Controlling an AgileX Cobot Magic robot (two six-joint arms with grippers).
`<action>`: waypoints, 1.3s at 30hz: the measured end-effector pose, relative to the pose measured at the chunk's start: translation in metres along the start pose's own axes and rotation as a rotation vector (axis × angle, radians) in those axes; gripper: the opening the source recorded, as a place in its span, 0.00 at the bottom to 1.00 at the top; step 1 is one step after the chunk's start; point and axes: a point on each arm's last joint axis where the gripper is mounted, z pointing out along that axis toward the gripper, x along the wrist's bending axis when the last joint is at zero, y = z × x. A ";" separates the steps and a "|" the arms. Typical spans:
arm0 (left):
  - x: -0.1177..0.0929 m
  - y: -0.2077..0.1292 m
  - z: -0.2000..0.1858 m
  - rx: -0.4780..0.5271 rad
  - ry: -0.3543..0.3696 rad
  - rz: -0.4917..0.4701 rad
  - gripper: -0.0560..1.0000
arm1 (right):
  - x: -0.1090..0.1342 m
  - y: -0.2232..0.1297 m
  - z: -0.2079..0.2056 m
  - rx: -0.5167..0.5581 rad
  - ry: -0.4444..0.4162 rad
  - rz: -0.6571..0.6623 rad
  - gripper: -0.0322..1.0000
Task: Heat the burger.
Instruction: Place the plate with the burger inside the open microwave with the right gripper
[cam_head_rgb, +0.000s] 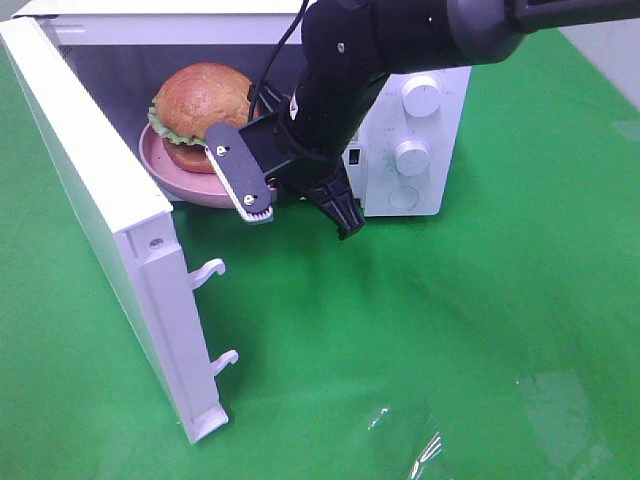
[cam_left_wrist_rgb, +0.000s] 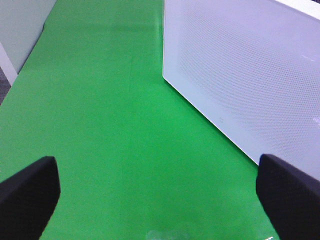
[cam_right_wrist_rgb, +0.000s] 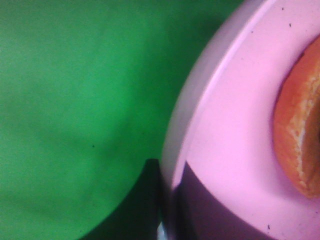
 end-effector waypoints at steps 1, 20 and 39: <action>0.000 0.000 0.000 0.000 0.000 0.000 0.99 | 0.000 0.000 0.000 0.000 0.000 0.000 0.07; 0.000 0.000 0.000 0.000 0.000 0.000 0.99 | -0.039 0.002 0.030 0.019 -0.055 0.178 0.07; 0.000 0.000 0.000 0.000 0.000 0.000 0.99 | -0.052 -0.008 0.059 0.052 -0.052 0.197 0.07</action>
